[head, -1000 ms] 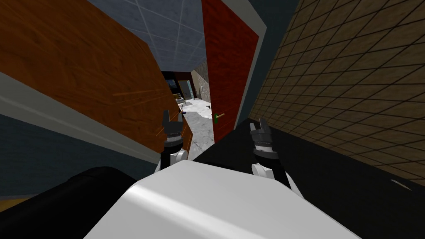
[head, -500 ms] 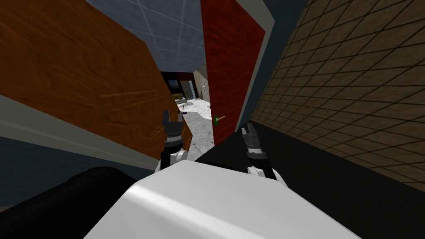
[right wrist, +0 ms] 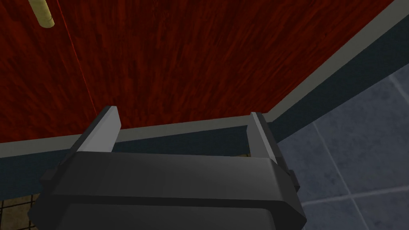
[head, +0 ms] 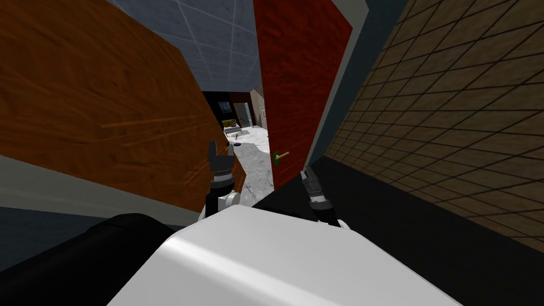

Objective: Push the door open

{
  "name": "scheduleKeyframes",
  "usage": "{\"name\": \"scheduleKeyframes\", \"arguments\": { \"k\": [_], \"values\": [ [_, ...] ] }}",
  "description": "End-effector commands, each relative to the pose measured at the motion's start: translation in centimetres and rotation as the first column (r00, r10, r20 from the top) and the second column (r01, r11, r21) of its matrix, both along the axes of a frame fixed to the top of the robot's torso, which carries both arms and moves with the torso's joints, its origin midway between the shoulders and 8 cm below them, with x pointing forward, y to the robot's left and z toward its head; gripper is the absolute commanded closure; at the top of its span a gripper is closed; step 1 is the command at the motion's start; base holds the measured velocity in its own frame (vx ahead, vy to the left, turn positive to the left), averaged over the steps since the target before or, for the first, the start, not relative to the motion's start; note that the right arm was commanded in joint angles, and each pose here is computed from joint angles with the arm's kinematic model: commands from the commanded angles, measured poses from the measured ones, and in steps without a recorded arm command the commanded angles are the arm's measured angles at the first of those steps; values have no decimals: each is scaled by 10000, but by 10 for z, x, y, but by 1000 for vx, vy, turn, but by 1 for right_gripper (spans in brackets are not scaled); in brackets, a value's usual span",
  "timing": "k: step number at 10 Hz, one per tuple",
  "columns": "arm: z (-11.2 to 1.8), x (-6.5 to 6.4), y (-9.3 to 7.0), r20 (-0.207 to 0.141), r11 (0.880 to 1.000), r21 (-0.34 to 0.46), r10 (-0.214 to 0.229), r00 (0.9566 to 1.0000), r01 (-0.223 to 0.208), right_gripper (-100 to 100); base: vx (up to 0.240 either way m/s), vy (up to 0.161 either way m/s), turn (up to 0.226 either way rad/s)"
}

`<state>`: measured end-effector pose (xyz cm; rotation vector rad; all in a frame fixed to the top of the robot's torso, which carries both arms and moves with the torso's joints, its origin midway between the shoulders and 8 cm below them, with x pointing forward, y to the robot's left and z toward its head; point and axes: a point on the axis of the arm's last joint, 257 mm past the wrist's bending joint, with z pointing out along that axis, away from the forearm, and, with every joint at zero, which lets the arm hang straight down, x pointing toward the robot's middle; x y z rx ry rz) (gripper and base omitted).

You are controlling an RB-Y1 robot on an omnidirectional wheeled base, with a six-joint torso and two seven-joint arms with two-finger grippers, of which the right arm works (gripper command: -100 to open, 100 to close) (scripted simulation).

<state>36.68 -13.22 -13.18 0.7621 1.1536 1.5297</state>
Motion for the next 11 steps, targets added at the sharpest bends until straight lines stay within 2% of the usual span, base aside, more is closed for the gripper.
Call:
{"name": "scheduleKeyframes", "arguments": {
  "k": [1,3,5,6,7,10,11],
  "values": [
    [-16,-3,11,-324,9995,-42,322,9990,-323,-100,150,-36,56],
    [-43,-12,29,-889,9961,-119,857,9923,-871,-100,172,-62,66],
    [-68,-24,46,-1430,9901,-167,1353,9804,-1391,-100,171,-75,91],
    [-74,-27,50,-1562,9883,-175,1473,9767,-1518,-100,162,-55,45],
    [-85,-33,57,-1810,9843,-186,1692,9688,-1754,-100,165,-49,50],
    [-116,-53,77,-2495,9705,-187,2283,9411,-2404,-100,171,-56,68],
    [-129,-63,84,-2782,9634,-175,2524,9268,-2676,-100,218,-79,83]
  ]
}}
